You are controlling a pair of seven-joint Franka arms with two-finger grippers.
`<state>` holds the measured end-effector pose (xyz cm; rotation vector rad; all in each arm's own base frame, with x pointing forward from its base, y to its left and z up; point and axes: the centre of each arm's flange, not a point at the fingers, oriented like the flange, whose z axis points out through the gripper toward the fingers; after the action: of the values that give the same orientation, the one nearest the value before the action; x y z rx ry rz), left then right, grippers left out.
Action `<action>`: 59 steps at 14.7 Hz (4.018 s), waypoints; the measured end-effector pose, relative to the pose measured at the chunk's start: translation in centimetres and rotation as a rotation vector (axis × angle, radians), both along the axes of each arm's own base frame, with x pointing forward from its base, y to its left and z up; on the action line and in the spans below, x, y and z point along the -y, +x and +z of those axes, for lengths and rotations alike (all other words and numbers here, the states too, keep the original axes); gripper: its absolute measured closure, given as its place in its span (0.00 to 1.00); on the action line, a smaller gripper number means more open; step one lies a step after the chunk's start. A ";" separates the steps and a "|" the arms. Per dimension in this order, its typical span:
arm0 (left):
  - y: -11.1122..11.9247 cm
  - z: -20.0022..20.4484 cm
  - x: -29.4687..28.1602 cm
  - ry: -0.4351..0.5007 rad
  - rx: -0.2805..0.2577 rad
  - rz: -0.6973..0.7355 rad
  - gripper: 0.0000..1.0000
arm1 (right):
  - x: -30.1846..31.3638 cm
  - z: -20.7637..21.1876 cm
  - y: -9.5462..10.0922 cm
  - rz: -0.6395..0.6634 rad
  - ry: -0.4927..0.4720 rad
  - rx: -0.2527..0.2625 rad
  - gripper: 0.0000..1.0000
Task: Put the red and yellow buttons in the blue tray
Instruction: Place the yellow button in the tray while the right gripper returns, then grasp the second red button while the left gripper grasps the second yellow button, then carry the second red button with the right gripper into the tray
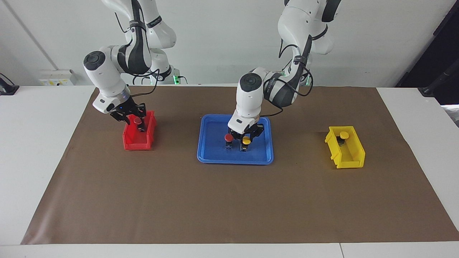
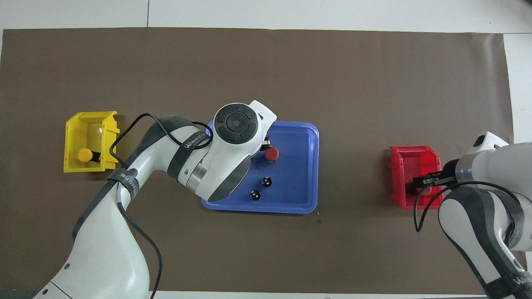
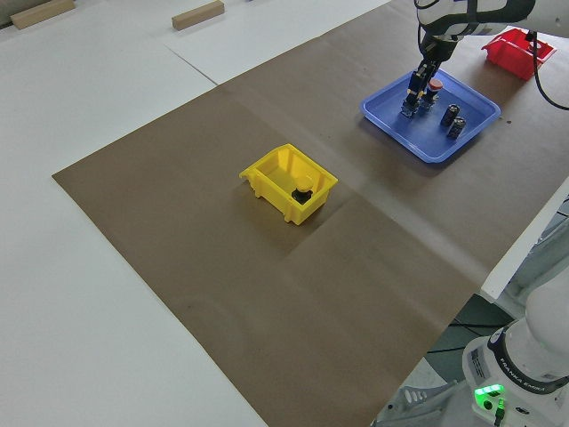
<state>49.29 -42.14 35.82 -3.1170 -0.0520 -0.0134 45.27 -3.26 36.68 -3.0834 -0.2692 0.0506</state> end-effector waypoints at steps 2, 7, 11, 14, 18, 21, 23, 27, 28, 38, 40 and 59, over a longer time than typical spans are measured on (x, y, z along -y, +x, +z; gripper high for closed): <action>0.3 0.2 -0.3 0.003 0.000 0.007 0.33 | 0.0 -0.4 -0.2 0.001 0.000 -0.004 0.37; 3.0 5.5 -4.3 0.036 -0.028 0.027 0.11 | -0.1 -0.7 -0.5 0.003 0.001 -0.011 0.38; 6.8 10.8 -13.8 0.041 -0.053 0.010 0.00 | -0.1 -1.2 -0.8 0.005 0.001 -0.014 0.39; 8.2 13.7 -20.2 0.063 -0.104 -0.018 0.00 | -0.1 -1.5 -1.0 0.020 0.001 -0.015 0.40; 9.3 18.3 -30.3 0.057 -0.096 -0.081 0.00 | 0.5 -1.6 -1.1 0.034 0.003 -0.014 0.42; 8.6 21.5 -35.8 0.042 -0.067 -0.104 0.00 | 0.6 -1.7 -1.2 0.032 0.003 -0.017 0.44; 8.2 22.4 -36.3 0.021 -0.057 -0.130 0.00 | 0.6 -1.8 -1.3 0.032 0.003 -0.018 0.45; 8.2 22.9 -39.4 -0.066 -0.049 -0.184 0.00 | 0.6 -1.8 -1.5 0.032 0.003 -0.018 0.46; 8.2 23.0 -39.9 -0.069 -0.046 -0.186 0.00 | 0.6 -1.8 -1.7 0.032 0.003 -0.020 0.47; 8.7 13.9 -44.1 -0.060 0.037 -0.105 0.05 | 0.6 0.7 -0.3 0.040 0.002 -0.023 0.59; 8.5 12.1 -44.2 -0.060 0.026 -0.103 0.07 | 0.6 4.1 1.5 0.050 -0.001 -0.040 0.59; 4.3 1.0 -45.1 -0.064 -0.057 -0.075 0.33 | -32.6 4.8 12.9 -0.140 -0.006 -0.018 0.59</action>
<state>53.56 2.95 36.86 -3.1796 0.0662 0.0770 58.17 29.31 41.47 -3.0960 -0.0520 0.0739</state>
